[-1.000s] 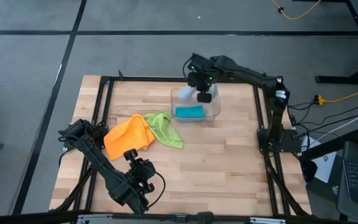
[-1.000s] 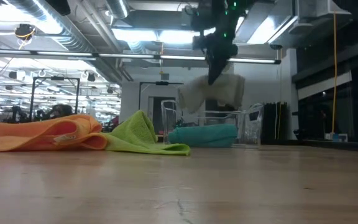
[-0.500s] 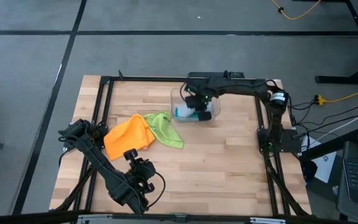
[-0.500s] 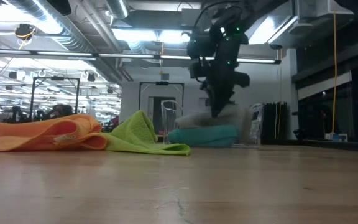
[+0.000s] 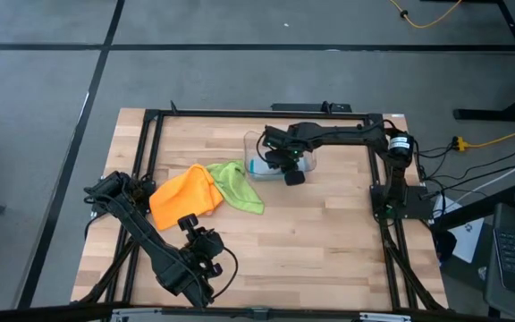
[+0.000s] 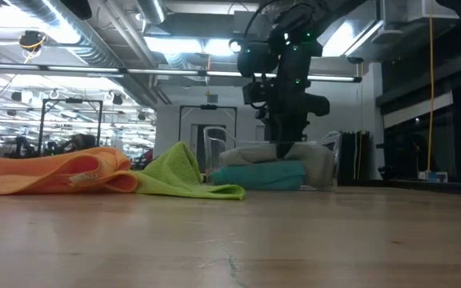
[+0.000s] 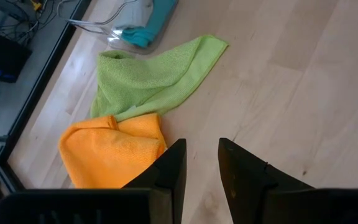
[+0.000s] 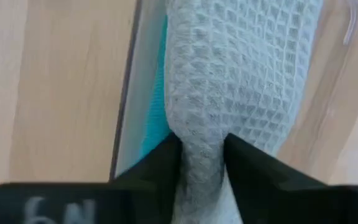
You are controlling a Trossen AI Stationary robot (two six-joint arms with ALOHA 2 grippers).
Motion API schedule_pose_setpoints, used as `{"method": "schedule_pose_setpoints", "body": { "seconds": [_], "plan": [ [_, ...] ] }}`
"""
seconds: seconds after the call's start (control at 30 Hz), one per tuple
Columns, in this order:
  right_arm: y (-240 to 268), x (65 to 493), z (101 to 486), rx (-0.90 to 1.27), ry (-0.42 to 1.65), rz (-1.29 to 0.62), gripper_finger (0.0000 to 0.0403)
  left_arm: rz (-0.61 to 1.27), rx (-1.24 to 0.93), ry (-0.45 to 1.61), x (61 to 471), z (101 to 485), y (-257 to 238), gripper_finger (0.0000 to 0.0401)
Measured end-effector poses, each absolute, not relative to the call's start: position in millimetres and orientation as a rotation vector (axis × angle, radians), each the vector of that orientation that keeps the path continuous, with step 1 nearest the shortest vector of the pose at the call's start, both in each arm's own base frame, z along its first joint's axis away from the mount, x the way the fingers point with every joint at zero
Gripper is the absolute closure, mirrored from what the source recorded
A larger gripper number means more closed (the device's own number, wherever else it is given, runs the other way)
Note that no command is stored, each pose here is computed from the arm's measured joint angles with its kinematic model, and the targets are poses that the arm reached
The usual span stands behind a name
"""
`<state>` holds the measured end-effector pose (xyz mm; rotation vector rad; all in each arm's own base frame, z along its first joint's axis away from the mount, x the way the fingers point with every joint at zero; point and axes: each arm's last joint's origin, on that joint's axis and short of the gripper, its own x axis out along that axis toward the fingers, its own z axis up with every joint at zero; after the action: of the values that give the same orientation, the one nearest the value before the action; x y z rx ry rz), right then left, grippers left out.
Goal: Fold microfiber towels
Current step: Put the gray towel into the transparent bin, then fold the yellow towel
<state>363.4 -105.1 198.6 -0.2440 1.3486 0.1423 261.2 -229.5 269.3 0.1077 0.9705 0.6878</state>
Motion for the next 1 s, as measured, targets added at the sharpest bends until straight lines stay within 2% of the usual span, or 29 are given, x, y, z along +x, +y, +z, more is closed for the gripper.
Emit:
{"method": "schedule_pose_setpoints", "body": {
  "seconds": [0.13, 0.23, 0.5, 0.7, 0.87, 1.0],
  "plan": [
    [-102.3, 359.3, 197.9, -0.206, 1.394, 0.136, 0.0212, 0.688, 0.108, 0.97, 261.2, 269.3, -229.5, 0.0315],
    [-98.2, 356.7, 205.6, -0.21, 1.416, 0.147, 0.0193, 0.688, 0.108, 0.97, 261.2, 269.3, -229.5, 0.0315],
    [-89.0, 366.5, 283.3, -0.131, 1.36, 0.062, 0.0197, 0.69, 0.107, 0.97, 261.8, 269.3, -228.8, 0.0315],
    [-77.8, 359.4, 341.8, 0.116, 1.316, -0.135, 0.0201, 0.69, 0.107, 0.97, 261.8, 269.3, -228.8, 0.0315],
    [-61.3, 347.0, 354.2, 0.268, 1.407, -0.24, 0.0201, 0.691, 0.105, 0.969, 261.9, 269.2, -228.8, 0.0315],
    [-30.9, 340.3, 349.9, 0.268, 1.439, -0.108, 0.0201, 0.683, 0.085, 0.957, 263.4, 268.9, -230.3, 0.0315]
  ]
}}
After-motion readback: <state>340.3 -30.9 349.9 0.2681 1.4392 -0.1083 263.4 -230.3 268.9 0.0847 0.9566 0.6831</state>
